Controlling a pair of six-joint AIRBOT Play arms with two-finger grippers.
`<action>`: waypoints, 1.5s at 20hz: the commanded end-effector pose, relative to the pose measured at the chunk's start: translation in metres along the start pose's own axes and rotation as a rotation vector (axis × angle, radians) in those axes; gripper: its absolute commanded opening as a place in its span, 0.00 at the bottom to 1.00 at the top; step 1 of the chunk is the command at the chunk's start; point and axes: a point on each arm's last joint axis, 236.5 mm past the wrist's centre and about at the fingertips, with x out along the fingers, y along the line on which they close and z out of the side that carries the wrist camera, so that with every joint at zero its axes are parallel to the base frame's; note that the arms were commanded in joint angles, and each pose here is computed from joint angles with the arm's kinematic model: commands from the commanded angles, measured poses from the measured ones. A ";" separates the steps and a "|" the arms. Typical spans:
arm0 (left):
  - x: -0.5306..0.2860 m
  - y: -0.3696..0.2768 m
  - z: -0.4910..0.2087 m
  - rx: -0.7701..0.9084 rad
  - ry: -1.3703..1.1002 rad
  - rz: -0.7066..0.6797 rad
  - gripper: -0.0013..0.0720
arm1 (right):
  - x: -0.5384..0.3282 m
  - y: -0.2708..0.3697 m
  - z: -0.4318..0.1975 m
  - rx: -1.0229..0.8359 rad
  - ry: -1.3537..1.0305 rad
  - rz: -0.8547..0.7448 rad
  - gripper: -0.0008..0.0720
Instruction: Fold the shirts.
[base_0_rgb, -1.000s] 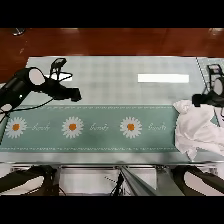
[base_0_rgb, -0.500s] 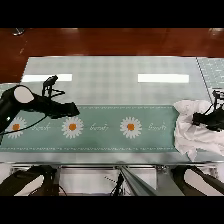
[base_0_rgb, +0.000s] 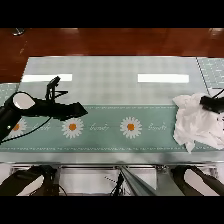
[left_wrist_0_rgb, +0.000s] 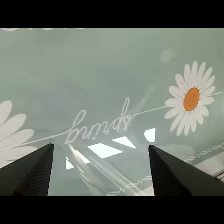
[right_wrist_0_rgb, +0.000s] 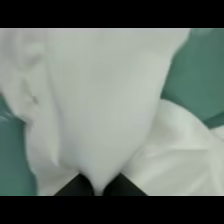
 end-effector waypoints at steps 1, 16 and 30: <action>-0.009 0.019 0.003 -0.017 0.002 0.035 0.98 | -0.123 0.073 0.088 0.015 -0.385 0.304 0.04; -0.028 -0.009 0.003 0.094 -0.042 -0.062 0.98 | -0.469 0.198 0.061 -0.415 -0.999 0.849 0.04; -0.030 0.025 0.026 0.134 -0.130 0.086 0.98 | -0.217 0.355 -0.155 -0.851 -0.071 0.906 0.04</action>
